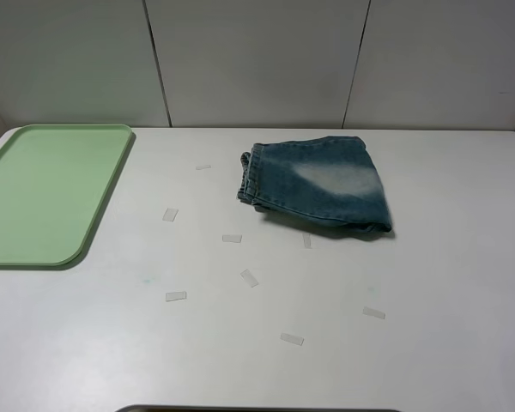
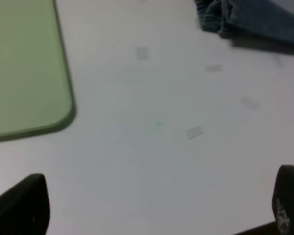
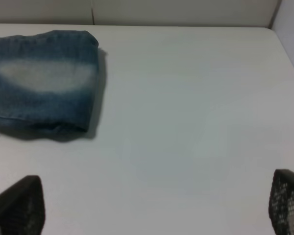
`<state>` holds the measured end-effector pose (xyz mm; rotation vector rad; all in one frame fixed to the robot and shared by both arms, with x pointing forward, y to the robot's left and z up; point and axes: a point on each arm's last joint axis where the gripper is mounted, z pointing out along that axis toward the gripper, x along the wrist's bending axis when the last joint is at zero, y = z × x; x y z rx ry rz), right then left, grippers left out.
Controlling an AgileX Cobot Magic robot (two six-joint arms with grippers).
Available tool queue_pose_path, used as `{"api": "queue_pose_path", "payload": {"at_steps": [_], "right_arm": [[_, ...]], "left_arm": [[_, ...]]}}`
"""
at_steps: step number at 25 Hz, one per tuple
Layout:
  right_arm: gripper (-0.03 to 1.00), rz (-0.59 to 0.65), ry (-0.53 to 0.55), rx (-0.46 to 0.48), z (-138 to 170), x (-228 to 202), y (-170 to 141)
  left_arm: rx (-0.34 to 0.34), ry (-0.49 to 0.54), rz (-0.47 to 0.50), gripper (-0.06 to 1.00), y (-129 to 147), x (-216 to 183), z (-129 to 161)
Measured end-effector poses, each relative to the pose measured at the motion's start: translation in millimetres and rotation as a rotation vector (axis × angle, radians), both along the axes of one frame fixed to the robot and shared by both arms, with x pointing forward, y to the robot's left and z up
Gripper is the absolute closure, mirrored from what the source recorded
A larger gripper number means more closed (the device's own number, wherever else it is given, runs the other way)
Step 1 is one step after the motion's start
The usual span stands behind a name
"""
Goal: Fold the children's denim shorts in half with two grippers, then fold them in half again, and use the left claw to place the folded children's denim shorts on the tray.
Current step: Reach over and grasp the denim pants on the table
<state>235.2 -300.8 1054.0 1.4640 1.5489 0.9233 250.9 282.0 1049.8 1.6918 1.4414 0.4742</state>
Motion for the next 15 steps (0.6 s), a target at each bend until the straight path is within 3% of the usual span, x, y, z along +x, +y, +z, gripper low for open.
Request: {"api": "queue_pose_path", "payload": {"at_steps": [9,15], "right_arm": [[0.27,0.0,0.0,0.0,0.0,0.0,0.0],[0.27,0.0,0.0,0.0,0.0,0.0,0.0]], "left_arm": [[-0.151,0.18,-0.051,0.05,-36.8,99.5,-3.9],[-0.183,0.289,-0.083,0.05,-56.8,162.2,-18.3]]}}
